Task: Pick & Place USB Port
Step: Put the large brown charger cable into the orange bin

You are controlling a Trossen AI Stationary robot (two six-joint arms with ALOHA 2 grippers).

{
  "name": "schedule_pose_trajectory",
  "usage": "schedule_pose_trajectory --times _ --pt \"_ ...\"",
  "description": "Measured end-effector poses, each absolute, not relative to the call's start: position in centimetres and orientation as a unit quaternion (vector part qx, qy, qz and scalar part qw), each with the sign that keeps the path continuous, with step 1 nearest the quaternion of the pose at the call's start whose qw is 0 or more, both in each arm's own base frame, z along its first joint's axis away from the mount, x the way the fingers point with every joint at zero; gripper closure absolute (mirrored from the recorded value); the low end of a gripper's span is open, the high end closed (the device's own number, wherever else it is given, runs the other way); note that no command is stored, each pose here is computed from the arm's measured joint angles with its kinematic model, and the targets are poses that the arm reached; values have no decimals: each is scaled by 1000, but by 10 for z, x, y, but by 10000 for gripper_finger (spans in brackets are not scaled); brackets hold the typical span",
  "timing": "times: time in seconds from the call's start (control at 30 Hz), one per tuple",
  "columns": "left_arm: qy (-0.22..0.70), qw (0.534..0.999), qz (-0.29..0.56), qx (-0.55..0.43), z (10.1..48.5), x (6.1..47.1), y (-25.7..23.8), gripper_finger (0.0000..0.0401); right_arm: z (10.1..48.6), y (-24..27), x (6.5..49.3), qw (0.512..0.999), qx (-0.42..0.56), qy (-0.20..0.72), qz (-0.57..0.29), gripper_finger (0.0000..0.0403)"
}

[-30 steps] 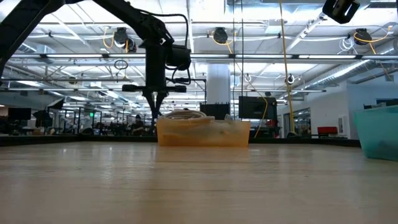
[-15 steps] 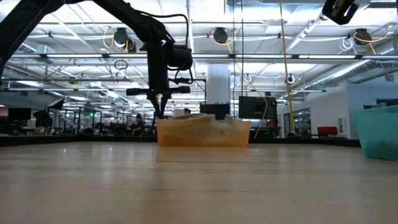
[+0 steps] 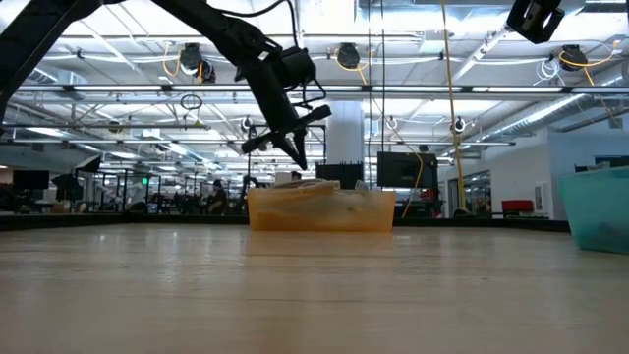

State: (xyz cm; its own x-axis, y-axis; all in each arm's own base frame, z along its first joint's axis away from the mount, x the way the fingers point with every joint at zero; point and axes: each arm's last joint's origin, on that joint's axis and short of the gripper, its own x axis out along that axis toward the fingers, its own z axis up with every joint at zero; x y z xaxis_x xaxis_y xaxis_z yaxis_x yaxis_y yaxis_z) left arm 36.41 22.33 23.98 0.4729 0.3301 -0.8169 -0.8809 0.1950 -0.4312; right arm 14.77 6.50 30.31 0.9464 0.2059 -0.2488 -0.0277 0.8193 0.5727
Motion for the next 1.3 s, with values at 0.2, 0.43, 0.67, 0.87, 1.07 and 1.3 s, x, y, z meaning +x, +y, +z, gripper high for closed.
schedule_pose_trajectory --times 0.2,0.43,0.67,0.87,1.07,1.3 --pt "285 740 394 -465 243 368 224 401 303 65 148 942 294 151 62 268" --pt "305 799 279 -436 245 379 218 401 303 61 149 943 296 147 50 268" --pt "340 804 186 -452 229 393 201 401 303 57 151 941 300 148 50 268" --pt "295 805 167 -487 207 399 202 401 304 57 151 941 301 146 48 268" --pt "262 789 188 -523 184 392 204 401 304 57 151 939 302 151 59 268" --pt "269 779 212 -525 170 384 205 401 303 57 151 939 301 153 59 268"
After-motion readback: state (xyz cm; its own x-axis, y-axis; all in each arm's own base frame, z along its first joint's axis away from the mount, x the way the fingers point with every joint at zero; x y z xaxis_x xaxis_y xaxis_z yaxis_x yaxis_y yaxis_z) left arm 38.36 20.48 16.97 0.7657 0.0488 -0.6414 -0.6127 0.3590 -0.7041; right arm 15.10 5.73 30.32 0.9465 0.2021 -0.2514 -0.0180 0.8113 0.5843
